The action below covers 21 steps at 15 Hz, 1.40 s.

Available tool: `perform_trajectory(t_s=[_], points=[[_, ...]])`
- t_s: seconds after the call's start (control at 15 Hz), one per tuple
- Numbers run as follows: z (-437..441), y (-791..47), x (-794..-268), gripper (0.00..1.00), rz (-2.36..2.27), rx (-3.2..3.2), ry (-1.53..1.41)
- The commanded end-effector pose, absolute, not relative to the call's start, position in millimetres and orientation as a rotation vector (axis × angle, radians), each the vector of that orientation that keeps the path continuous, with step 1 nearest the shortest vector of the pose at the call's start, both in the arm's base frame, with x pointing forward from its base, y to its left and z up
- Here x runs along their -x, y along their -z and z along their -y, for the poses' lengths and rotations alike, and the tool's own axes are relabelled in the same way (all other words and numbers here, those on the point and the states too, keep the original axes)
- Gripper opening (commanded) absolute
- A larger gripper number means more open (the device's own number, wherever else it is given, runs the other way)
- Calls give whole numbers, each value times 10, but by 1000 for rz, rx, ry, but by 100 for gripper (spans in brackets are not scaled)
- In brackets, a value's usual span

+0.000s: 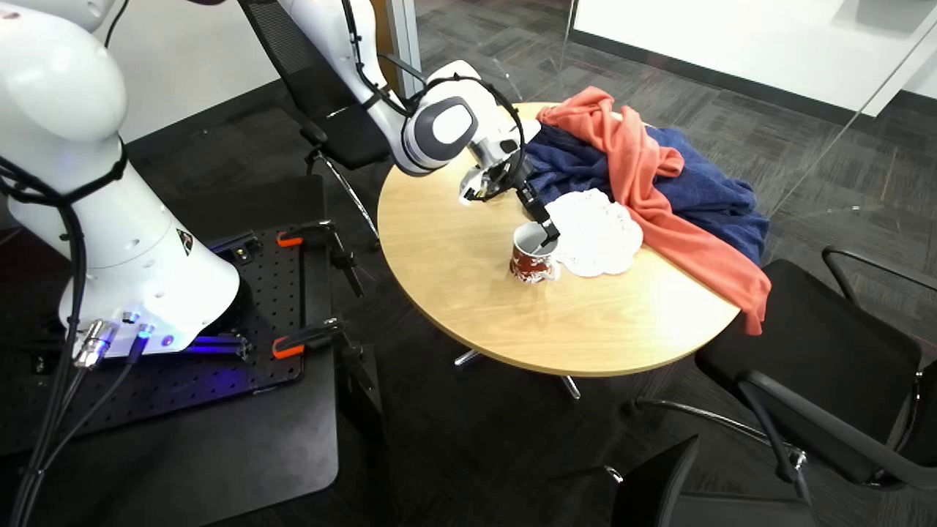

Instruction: Pick up the small brush from the mug cup and put it on the table. Pick up the mug cup and slightly move it to the right. Pick up the small brush from the table and put it in the mug cup.

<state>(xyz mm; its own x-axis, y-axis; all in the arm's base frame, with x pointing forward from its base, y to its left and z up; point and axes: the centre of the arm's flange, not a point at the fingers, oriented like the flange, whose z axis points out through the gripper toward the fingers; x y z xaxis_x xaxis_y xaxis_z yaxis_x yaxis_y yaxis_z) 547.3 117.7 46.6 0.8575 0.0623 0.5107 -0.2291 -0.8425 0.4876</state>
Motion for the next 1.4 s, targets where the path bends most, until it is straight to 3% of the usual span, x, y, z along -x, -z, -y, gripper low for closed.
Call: perform_trajectory(t_s=[0.0,0.33,0.8,1.33], points=[[-1220,-540,-5402,68,135,-2457,-756],[-1283,-754,-5353,100,130,-2445,-784],[-1246,-1305,-5381,100,128,-2431,-782],[-1123,-1739,-5393,100,6,-2509,-570]])
